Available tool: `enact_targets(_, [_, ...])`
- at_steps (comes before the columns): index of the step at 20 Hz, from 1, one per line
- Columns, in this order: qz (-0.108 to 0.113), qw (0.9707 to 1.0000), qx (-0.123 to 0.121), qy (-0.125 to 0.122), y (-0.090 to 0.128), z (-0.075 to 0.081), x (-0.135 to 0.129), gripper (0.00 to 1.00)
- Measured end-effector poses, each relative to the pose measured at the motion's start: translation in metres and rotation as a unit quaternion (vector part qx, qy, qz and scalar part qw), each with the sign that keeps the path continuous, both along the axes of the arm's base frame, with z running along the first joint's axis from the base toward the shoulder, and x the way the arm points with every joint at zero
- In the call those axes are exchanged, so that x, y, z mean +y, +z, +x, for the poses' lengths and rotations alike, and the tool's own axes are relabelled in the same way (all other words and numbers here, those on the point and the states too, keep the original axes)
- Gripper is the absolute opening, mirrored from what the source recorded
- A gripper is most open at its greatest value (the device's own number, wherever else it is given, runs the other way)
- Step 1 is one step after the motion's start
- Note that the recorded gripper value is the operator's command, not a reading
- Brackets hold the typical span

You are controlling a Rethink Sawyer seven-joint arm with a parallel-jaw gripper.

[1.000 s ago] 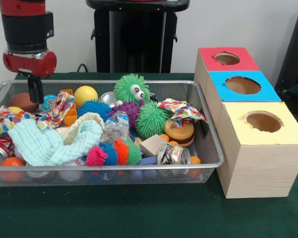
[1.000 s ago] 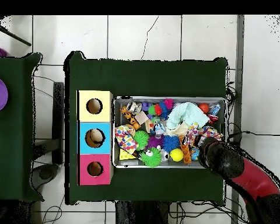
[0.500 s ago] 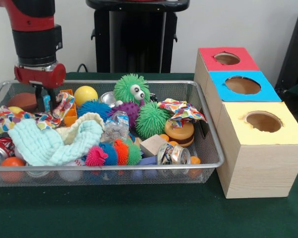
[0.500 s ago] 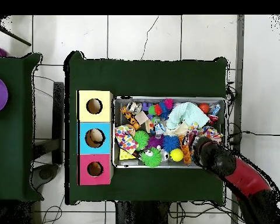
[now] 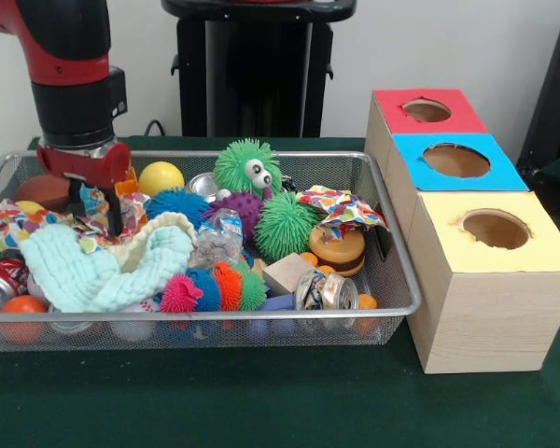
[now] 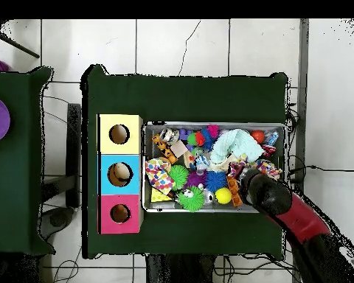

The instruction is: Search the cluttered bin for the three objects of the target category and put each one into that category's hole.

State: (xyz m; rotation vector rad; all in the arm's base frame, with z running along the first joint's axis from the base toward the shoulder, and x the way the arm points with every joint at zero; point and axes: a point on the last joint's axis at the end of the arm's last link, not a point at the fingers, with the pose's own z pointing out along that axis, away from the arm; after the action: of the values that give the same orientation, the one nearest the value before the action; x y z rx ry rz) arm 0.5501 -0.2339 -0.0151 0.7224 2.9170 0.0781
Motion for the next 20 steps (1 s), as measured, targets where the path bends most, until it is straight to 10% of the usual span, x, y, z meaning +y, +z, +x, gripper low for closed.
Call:
enact_targets(12, [0.008, 0.9892, 0.023, -0.145, -0.014, 0.003, -0.028, 1.00])
enact_targets(20, [0.019, 0.9857, 0.017, -0.166, -0.034, 0.002, -0.043, 1.00])
